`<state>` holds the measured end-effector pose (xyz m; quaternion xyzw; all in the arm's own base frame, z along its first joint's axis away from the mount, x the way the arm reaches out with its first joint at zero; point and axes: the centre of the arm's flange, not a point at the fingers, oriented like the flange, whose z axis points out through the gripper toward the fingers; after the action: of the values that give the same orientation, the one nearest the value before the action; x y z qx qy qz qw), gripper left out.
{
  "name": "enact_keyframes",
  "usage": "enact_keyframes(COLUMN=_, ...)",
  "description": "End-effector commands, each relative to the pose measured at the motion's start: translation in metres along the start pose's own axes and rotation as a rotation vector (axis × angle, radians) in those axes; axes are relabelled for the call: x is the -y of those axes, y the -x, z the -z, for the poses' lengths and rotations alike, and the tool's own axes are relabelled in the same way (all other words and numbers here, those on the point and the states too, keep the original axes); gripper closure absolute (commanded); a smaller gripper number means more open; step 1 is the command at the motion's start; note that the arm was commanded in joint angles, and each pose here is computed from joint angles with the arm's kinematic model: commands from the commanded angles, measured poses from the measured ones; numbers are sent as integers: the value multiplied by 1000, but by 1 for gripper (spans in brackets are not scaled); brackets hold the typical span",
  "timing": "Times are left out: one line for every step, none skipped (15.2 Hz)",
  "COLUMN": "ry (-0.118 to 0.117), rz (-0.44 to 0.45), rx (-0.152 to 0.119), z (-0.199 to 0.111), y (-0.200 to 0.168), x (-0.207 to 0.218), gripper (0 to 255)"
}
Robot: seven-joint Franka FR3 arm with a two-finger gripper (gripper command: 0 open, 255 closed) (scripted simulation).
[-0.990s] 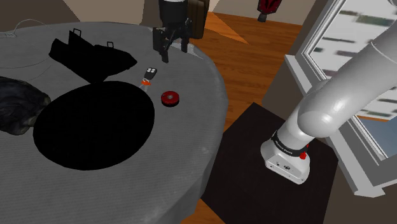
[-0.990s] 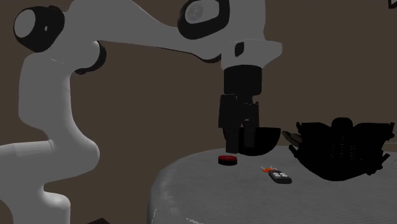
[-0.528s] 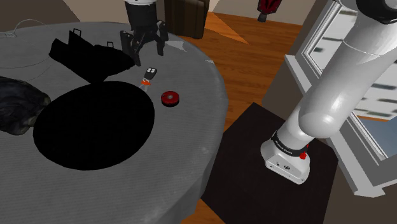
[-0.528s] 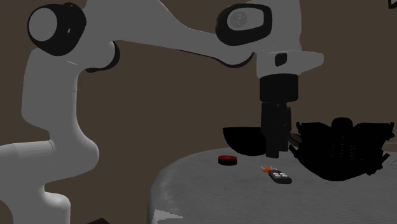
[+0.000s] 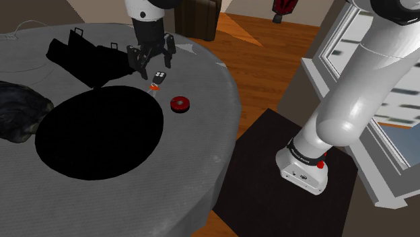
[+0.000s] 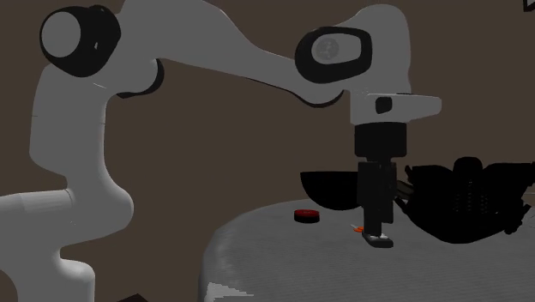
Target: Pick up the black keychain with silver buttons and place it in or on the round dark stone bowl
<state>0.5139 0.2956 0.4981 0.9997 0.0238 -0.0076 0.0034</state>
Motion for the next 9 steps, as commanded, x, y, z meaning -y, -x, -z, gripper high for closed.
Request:
enact_keyframes(ry=1, rz=-1, rx=3, z=-5, y=0, x=-1, gripper=0)
enact_keyframes(ry=1, rz=-1, rx=3, z=-5, y=0, x=-1, gripper=0)
enact_keyframes(ry=1, rz=-1, rx=3, z=-5, y=0, x=-1, gripper=0)
enact_keyframes(ry=1, rz=-1, rx=3, z=-5, y=0, x=-1, gripper=0)
enact_keyframes(ry=1, rz=-1, rx=3, z=-5, y=0, x=-1, gripper=0)
enact_keyframes(ry=1, rz=-1, rx=3, z=-5, y=0, x=-1, gripper=0)
enact_keyframes(ry=1, rz=-1, rx=3, z=-5, y=0, x=-1, gripper=0)
enact_keyframes(ry=1, rz=-1, rx=3, z=-5, y=0, x=0, gripper=255)
enact_keyframes(ry=1, rz=-1, rx=3, z=-5, y=0, x=0, gripper=255)
